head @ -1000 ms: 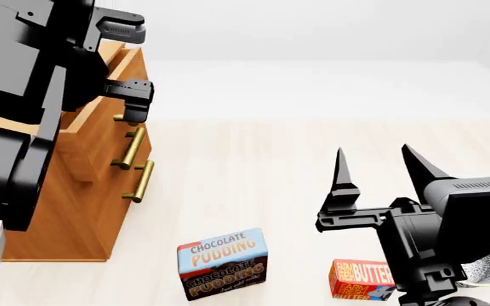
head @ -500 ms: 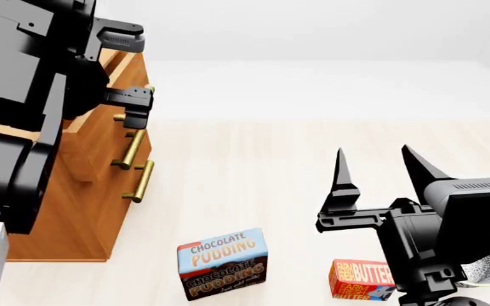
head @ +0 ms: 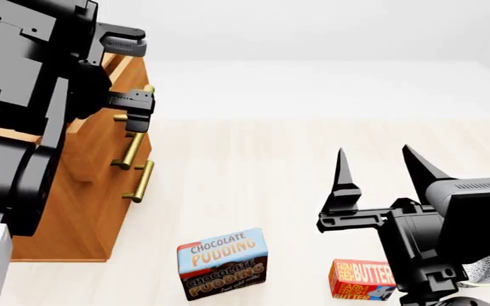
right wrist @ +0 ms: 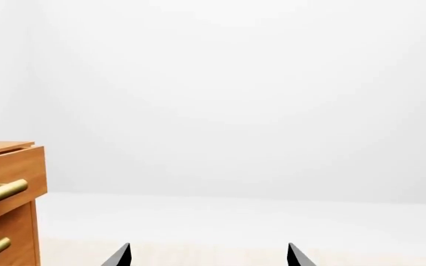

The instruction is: Put the butter at the back in the top drawer of the cabinet and close it.

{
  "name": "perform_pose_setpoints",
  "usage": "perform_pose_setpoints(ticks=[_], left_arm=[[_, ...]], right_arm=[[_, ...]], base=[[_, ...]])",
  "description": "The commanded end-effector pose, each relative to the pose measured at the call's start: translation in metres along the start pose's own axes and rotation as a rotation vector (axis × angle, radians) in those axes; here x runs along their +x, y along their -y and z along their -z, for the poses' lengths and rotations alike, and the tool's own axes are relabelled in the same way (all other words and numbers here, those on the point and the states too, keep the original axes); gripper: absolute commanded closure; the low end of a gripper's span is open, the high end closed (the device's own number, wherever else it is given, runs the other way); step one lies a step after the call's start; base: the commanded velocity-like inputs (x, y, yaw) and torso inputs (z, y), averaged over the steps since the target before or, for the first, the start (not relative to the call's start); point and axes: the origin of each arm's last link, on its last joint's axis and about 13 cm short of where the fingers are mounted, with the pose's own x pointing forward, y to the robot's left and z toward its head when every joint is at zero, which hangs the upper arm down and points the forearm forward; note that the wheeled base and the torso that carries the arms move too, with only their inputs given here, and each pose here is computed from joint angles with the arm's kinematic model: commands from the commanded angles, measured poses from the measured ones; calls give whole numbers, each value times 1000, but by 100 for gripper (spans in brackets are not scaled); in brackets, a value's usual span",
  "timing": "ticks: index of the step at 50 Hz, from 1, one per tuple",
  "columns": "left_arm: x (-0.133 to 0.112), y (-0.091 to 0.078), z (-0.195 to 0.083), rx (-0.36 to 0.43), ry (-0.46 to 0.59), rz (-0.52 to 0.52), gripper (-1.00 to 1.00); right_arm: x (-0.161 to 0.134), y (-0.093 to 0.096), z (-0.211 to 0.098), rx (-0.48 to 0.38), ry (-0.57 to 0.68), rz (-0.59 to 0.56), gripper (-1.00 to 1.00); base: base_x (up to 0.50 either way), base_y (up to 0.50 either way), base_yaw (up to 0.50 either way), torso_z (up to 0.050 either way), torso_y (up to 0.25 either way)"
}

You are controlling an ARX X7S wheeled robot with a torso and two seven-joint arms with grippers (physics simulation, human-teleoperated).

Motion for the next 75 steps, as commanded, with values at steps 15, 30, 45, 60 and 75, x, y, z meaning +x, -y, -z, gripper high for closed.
perform_pose_setpoints(ticks=[15, 30, 45, 60, 75], left_arm=[[1, 3, 1, 17, -21, 137, -100], [-8, 16, -5, 70, 2, 147, -100], [-14, 27, -9, 126, 21, 132, -100], [-17, 41, -11, 186, 33, 184, -100], [-12, 52, -9, 208, 27, 277, -100]], right_arm=[[0, 1, 1, 4, -1, 2, -100], [-1, 3, 1, 9, -1, 9, -100], [-2, 8, 1, 21, 2, 23, -100], [-4, 14, 0, 37, 6, 39, -100], [-5, 16, 1, 44, 5, 50, -100]], base=[[0, 0, 0, 0, 0], [0, 0, 0, 0, 0], [0, 0, 0, 0, 0], [0, 0, 0, 0, 0], [0, 0, 0, 0, 0]])
